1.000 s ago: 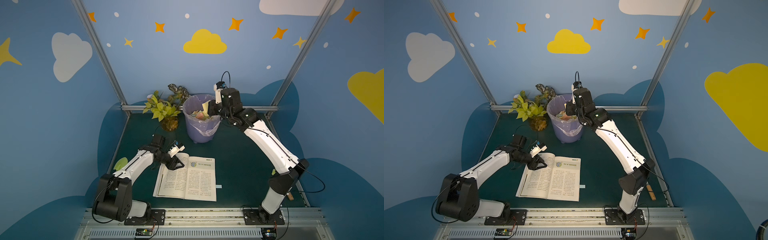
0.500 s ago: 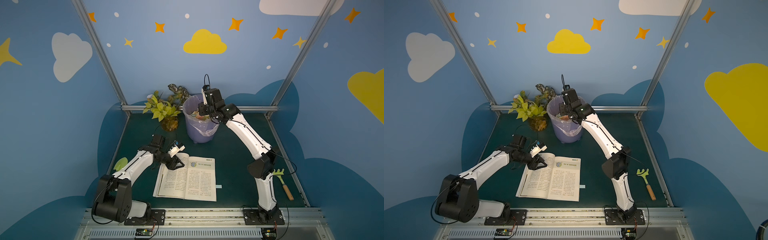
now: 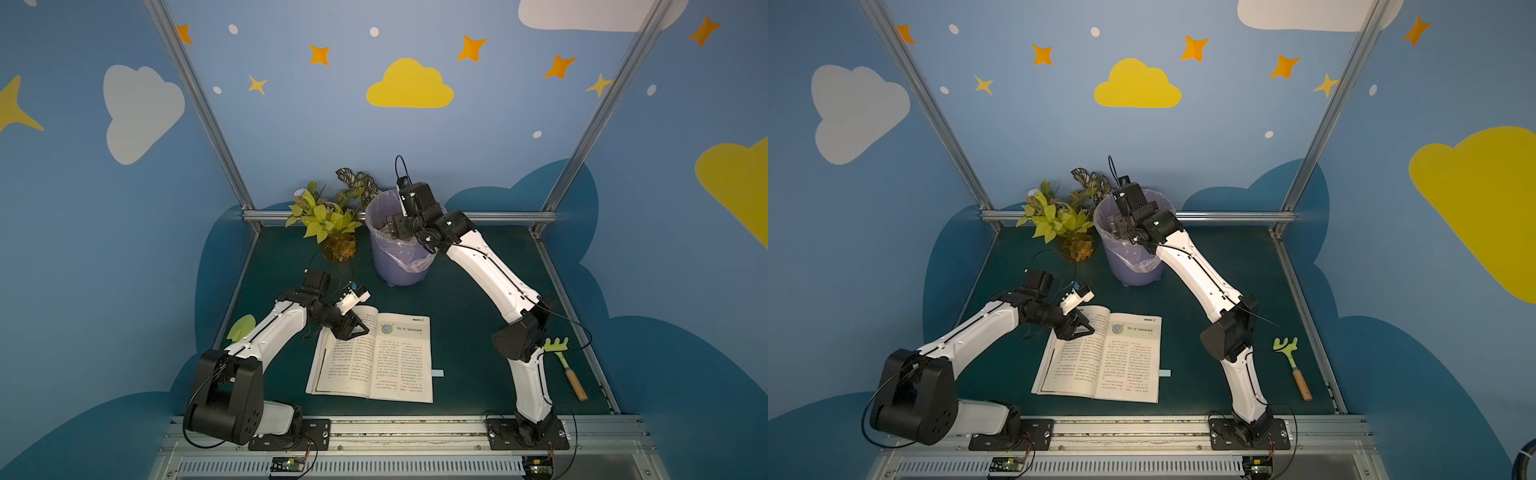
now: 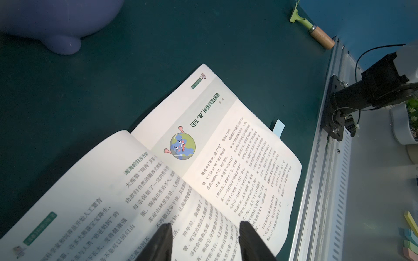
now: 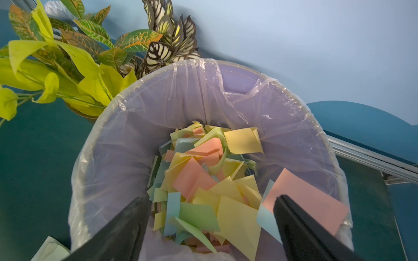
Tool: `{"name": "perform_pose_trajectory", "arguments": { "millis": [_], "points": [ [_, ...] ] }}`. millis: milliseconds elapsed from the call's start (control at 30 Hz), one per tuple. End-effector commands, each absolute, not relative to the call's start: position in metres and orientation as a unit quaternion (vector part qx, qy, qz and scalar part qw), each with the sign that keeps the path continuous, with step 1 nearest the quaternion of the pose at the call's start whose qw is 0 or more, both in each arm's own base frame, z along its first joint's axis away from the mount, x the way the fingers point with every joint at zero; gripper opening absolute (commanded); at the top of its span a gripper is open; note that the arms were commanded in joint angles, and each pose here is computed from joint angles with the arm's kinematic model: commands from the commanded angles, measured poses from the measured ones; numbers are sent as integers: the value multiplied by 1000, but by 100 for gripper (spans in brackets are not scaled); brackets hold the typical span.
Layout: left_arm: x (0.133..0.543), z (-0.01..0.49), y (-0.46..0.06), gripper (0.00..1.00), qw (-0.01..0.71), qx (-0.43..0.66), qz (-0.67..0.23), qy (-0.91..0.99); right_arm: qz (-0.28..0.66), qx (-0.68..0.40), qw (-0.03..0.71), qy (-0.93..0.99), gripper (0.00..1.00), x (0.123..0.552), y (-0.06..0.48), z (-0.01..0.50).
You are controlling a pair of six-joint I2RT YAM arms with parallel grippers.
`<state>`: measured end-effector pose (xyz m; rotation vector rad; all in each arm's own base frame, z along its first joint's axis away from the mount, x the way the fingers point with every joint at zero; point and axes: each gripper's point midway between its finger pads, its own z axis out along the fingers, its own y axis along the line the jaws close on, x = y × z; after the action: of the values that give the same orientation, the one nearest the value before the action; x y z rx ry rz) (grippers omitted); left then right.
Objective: Peel off the used sticky note
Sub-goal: Place the note in the trash bin, then turn the page of the book at the center of the board.
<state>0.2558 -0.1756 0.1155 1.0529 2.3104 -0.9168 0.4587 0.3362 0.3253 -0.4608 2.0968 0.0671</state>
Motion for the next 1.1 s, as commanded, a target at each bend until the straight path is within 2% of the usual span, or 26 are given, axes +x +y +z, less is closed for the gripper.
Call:
{"name": "perform_pose_trajectory", "arguments": {
  "millis": [0, 367, 600, 767, 1067],
  "points": [
    [251, 117, -175, 52, 220, 384, -336, 831, 13, -180, 489, 854, 94, 443, 317, 355],
    [251, 119, -171, 52, 227, 387, -322, 834, 21, -171, 474, 864, 96, 405, 296, 358],
    [257, 109, -152, 52, 221, 415, -246, 848, 96, -164, 460, 867, 96, 331, 282, 350],
    [248, 94, -135, 52, 193, 452, -197, 848, 153, -131, 428, 881, 96, 275, 270, 302],
    [217, 55, -107, 50, 114, 509, -149, 840, 238, -39, 294, 925, 94, 196, 257, 161]
  ]
}}
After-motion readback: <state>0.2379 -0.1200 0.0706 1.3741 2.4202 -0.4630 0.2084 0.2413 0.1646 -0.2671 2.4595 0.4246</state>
